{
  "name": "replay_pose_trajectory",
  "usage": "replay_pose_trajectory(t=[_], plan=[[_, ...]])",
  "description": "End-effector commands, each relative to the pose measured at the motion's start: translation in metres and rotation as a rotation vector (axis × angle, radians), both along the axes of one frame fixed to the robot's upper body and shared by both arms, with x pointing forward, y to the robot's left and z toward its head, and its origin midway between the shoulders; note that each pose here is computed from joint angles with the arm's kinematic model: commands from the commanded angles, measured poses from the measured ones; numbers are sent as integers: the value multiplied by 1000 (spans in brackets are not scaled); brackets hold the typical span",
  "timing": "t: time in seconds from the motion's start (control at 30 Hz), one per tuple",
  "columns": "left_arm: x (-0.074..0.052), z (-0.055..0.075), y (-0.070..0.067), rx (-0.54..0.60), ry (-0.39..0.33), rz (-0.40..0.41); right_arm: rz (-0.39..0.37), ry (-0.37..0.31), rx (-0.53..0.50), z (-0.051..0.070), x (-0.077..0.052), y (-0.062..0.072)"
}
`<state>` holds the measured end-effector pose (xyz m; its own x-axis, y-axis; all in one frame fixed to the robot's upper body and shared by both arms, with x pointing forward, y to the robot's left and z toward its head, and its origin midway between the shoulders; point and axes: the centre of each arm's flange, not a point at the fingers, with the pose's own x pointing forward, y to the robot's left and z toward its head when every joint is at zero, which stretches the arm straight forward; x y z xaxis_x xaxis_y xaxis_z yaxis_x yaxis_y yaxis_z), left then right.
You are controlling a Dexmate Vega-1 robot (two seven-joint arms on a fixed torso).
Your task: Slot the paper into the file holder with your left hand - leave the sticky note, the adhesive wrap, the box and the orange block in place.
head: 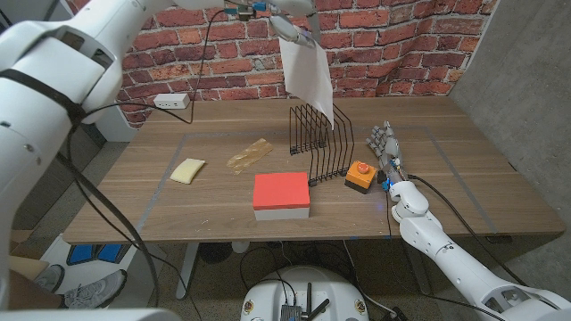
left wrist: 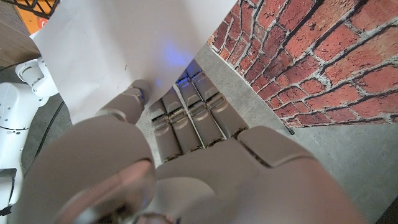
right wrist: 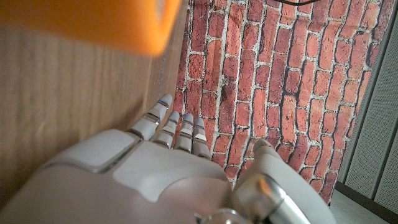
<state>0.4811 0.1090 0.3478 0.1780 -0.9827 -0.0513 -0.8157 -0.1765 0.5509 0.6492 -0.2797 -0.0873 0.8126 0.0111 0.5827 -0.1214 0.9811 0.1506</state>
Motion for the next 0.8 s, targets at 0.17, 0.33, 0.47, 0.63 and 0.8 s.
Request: replay_pose_trajectory(t=[0.17,0.33,0.47,0.63,0.8], plan=[[6,2,-7,23,-2,-29,-9,2,6,-1,-1,-3],[6,2,-10,29,6,-40,-8,3,8,-2,-2,-3],[6,1,-12,32,10,-44,-8,4,8,-3,-2,-4],[8,1,-14,34,14,-47,-10,7,10,-4,-4,-4],[9,0,-19,43,24,-51,-12,7,13,-5,-5,-4]])
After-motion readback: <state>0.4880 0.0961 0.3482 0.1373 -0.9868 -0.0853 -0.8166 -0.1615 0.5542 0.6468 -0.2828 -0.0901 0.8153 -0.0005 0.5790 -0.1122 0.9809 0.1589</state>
